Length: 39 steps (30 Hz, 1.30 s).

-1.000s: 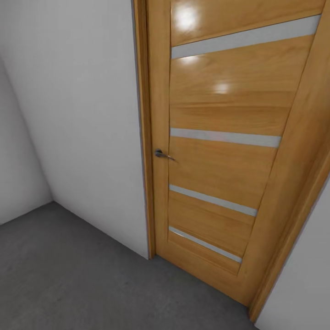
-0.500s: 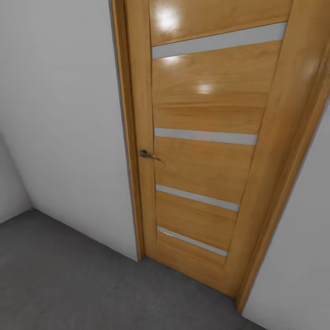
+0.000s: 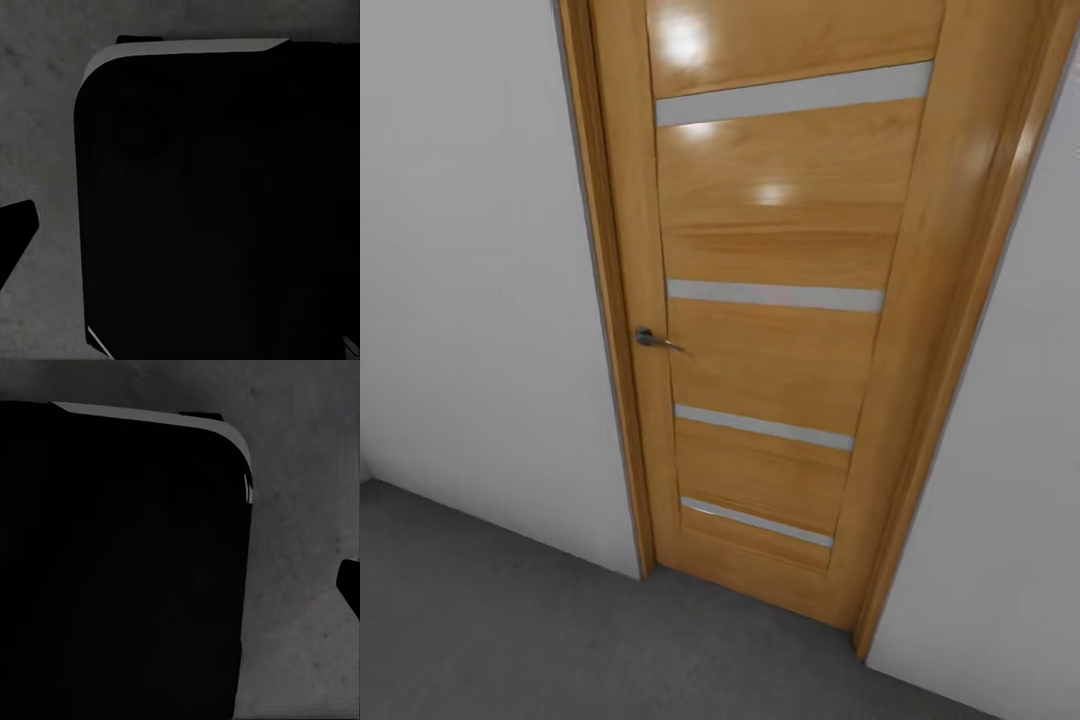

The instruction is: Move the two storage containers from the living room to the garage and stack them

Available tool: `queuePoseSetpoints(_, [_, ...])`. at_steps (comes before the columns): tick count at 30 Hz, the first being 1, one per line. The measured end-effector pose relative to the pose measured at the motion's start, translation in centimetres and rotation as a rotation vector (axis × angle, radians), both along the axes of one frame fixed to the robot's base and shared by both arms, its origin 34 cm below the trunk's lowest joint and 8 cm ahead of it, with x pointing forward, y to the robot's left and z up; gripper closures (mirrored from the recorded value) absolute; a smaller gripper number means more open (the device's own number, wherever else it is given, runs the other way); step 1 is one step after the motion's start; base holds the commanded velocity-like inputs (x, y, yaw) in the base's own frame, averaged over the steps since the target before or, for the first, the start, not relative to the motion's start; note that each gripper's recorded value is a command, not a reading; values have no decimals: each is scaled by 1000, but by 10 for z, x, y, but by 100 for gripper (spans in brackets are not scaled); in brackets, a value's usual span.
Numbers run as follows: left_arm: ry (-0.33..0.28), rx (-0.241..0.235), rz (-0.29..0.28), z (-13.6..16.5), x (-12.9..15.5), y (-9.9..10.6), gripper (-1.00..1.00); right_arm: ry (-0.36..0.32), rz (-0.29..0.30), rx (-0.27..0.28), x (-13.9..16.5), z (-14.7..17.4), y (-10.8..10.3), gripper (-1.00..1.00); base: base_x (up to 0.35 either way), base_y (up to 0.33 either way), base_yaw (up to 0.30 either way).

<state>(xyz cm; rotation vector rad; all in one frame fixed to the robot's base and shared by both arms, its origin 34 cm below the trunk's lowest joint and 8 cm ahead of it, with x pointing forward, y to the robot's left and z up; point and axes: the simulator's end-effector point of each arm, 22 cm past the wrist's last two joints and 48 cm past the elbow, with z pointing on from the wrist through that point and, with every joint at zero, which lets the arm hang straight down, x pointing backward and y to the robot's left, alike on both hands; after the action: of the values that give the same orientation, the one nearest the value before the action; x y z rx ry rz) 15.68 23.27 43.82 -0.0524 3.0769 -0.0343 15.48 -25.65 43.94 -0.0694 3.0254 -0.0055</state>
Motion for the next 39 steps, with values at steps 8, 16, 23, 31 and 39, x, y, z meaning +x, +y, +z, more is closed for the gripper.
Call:
queuePoseSetpoints(8, [0, 0, 0, 0, 0, 0, -100, 0, 0, 0, 0, 0, 0, -100, 0, 318, -241])
queuePoseSetpoints(16, [0, 0, 0, 0, 0, 0, -100, 0, 0, 0, 0, 0, 0, -100, 36, 298, -241])
queuePoseSetpoints(23, [0, 0, 0, 0, 0, 0, -100, 0, 0, 0, 0, 0, 0, -100, 26, 64, -109])
queuePoseSetpoints(31, [0, -1, 0, 0, 0, 0, -100, 0, 1, -1, 0, 0, -1, -100, 2, 4, -7])
queuePoseSetpoints(39, [-1, 0, -1, 0, 0, 0, -100, 1, 1, -2, 0, 0, -1, -100, 11, 0, 0])
